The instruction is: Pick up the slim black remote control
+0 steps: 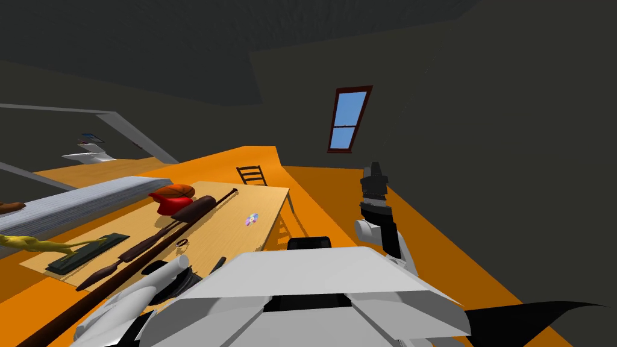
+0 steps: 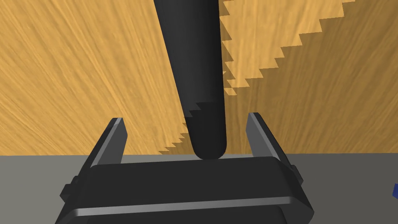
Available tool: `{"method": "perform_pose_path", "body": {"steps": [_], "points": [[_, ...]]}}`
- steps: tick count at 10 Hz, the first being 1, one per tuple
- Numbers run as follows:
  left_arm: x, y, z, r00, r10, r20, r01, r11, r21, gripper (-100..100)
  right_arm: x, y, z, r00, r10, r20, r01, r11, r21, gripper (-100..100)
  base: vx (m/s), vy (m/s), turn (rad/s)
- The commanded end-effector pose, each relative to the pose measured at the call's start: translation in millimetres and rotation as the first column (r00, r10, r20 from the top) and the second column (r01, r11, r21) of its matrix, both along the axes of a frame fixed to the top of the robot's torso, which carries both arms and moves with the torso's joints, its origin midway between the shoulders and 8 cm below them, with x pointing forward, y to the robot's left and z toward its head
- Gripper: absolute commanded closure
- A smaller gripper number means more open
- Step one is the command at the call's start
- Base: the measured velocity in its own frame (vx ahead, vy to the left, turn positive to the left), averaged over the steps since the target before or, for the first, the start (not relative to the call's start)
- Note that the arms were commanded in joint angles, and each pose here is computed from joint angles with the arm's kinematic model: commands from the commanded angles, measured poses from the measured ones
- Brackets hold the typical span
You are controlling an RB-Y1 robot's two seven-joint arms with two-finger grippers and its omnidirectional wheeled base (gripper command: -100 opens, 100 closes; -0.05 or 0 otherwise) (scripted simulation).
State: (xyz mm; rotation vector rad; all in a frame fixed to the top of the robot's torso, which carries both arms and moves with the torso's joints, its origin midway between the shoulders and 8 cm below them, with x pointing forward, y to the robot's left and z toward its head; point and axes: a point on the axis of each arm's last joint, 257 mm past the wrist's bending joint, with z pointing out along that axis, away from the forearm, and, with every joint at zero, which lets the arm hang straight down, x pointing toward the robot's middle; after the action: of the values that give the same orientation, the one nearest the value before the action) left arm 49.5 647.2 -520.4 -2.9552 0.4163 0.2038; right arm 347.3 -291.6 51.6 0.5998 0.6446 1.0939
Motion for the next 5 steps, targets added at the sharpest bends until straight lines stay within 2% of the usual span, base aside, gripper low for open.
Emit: {"method": "perform_pose_path", "body": {"steps": [1,2,3,4,5], "points": [[-16,-6.1,-3,0.998,0.046,-0.032,-0.047,0.999,-0.025,-100,0,0,0,1.0,0.0,0.0,0.0,1.0,0.0,0,0.072,0.01,0.006],[-12,-5.2,-2,0.999,0.04,-0.025,-0.04,0.999,-0.023,-100,0,0,0,1.0,0.0,0.0,0.0,1.0,0.0,0,0.042,0.006,0.01],[-16,-6.1,-3,0.998,0.046,-0.032,-0.047,0.999,-0.025,-100,0,0,0,1.0,0.0,0.0,0.0,1.0,0.0,0,0.011,0.001,-0.005],[-25,-10.9,-5,0.996,0.074,-0.052,-0.076,0.996,-0.041,-100,0,0,0,1.0,0.0,0.0,0.0,1.0,0.0,0,0.029,0.005,0.004],[-25,-10.9,-5,0.996,0.074,-0.052,-0.076,0.996,-0.041,-100,0,0,0,1.0,0.0,0.0,0.0,1.0,0.0,0,0.04,0.01,0.005]]}}
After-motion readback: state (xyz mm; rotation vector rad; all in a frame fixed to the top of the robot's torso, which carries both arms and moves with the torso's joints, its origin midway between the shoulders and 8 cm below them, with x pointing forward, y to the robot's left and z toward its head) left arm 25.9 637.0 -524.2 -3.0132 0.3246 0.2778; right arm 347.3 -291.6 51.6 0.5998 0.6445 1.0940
